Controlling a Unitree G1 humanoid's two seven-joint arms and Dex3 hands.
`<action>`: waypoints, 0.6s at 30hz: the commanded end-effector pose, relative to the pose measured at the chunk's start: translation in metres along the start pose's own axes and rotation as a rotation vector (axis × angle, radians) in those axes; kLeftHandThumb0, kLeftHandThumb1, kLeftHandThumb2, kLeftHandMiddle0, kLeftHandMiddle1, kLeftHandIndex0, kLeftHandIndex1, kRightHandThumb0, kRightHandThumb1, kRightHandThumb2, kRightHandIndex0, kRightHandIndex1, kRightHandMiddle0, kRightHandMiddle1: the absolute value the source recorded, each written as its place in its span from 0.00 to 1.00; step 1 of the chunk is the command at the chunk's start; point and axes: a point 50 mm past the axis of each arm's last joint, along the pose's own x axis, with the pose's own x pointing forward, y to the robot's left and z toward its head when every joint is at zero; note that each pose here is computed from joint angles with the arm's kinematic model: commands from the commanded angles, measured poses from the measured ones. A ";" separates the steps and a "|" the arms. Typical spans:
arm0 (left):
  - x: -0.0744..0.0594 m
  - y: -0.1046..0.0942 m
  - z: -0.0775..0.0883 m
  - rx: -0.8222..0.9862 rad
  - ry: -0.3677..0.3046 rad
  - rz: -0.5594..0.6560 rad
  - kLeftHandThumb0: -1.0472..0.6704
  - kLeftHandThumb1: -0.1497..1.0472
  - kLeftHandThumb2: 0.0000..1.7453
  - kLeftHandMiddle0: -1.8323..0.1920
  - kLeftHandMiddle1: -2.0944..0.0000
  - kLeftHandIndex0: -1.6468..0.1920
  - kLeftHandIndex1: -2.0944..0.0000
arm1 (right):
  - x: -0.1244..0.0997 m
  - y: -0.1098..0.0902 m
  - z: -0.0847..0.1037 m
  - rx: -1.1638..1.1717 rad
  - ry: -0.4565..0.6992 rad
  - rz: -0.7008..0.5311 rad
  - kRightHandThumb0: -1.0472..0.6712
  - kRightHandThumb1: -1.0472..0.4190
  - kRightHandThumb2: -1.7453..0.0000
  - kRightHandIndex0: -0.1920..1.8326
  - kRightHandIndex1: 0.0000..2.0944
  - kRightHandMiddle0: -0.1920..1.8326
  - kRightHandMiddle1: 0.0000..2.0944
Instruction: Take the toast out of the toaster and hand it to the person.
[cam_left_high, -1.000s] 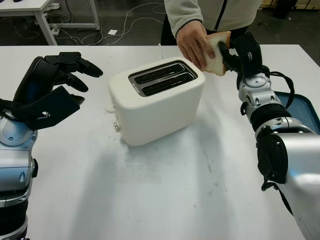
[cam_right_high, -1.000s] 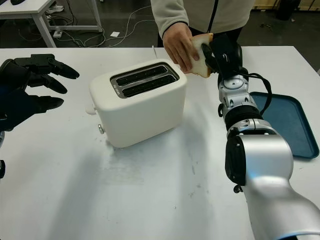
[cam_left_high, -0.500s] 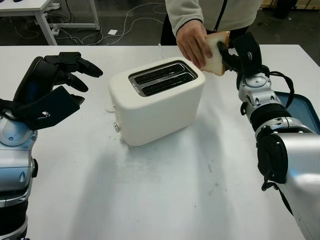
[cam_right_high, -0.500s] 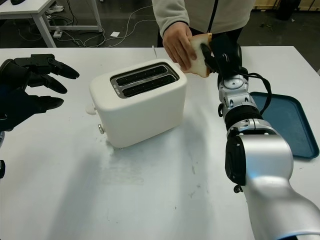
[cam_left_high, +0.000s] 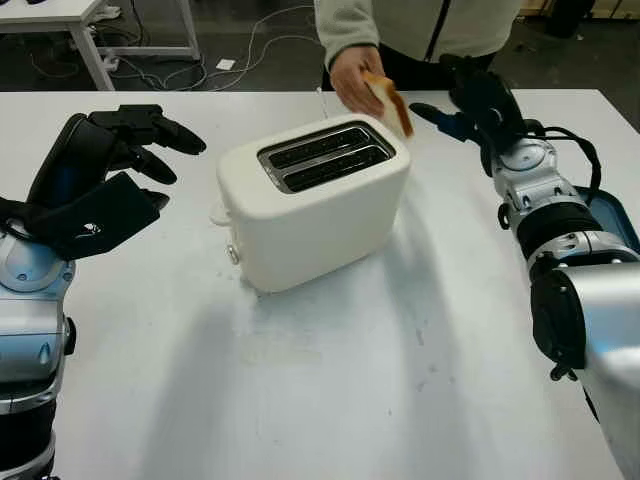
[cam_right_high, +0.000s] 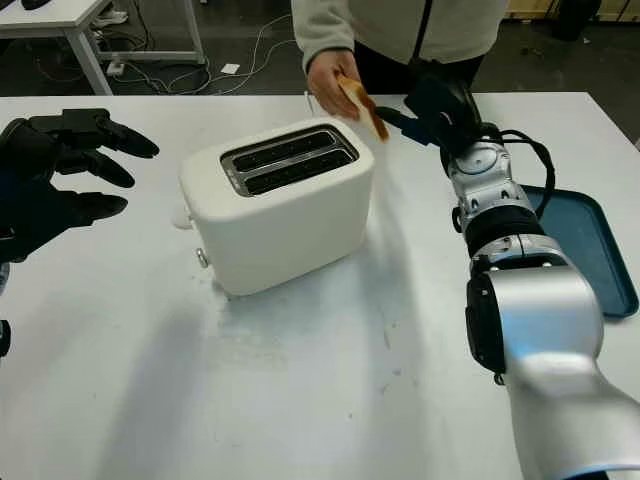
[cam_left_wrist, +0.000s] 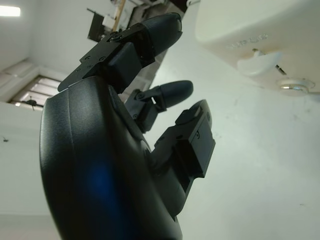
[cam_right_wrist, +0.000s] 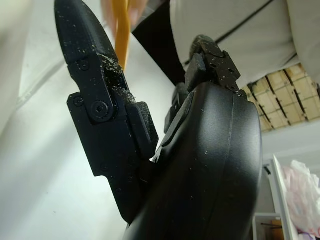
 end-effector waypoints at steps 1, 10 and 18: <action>0.000 -0.001 0.001 0.002 -0.017 -0.007 0.97 0.89 0.02 0.55 0.50 0.48 0.67 | -0.006 -0.007 -0.009 -0.012 -0.023 -0.024 0.00 0.12 1.00 0.09 0.00 0.09 0.00; -0.017 -0.003 0.003 -0.034 -0.056 0.026 0.93 0.88 0.01 0.55 0.48 0.49 0.65 | -0.048 -0.006 -0.050 0.213 -0.225 -0.046 0.08 0.14 1.00 0.11 0.01 0.11 0.01; -0.048 -0.021 0.002 -0.164 -0.115 0.122 0.91 0.87 0.15 0.70 0.33 0.66 0.50 | -0.144 0.026 -0.083 0.494 -0.236 0.004 0.25 0.17 1.00 0.23 0.04 0.25 0.03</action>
